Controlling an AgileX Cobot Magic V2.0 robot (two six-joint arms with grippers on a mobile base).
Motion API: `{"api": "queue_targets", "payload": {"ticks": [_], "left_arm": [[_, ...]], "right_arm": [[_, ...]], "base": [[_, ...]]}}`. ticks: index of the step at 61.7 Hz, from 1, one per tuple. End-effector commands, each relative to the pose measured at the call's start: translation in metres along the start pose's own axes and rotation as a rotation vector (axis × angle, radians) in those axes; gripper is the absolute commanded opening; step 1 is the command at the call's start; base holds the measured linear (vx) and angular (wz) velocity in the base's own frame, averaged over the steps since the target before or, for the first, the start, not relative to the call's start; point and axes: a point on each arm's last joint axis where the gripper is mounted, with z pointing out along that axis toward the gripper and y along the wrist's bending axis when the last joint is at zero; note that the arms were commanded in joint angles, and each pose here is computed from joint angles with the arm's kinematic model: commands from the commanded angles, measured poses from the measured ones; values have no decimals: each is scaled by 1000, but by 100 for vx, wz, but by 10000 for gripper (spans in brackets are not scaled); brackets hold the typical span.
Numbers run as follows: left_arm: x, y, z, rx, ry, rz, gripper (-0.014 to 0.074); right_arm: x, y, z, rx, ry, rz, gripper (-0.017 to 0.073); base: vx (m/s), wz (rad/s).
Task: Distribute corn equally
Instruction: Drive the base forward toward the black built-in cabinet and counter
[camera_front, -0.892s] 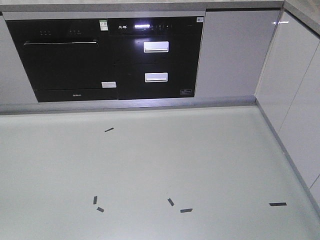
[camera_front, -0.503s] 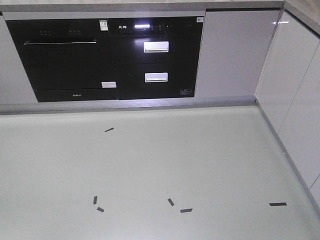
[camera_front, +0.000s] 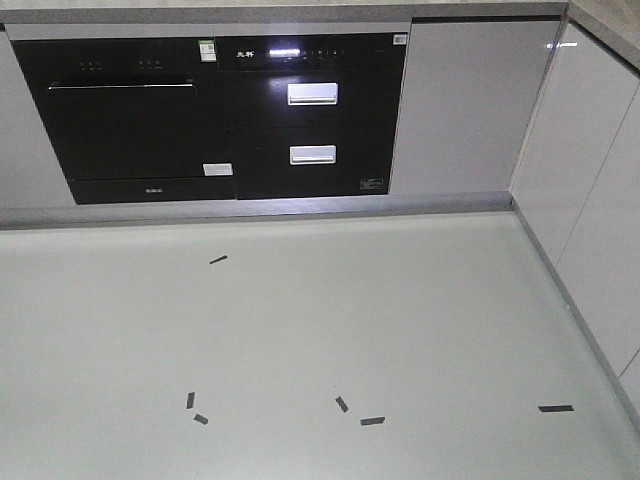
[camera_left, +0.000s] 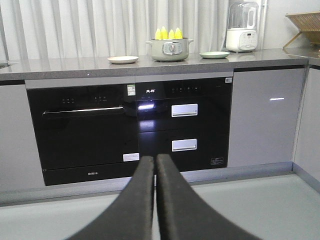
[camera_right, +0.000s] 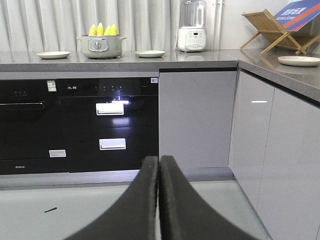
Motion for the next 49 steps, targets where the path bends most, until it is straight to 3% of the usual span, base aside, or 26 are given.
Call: {"api": "queue_targets", "payload": {"ticks": [1, 49], "left_arm": [[-2, 0, -1, 1, -70, -9, -6], [-2, 0, -1, 1, -70, -9, -6]], "right_arm": [[-5, 1, 0, -11, -69, -7, -6], [-5, 1, 0, -11, -69, -7, -6]], "base": [[0, 0], [1, 0]]}}
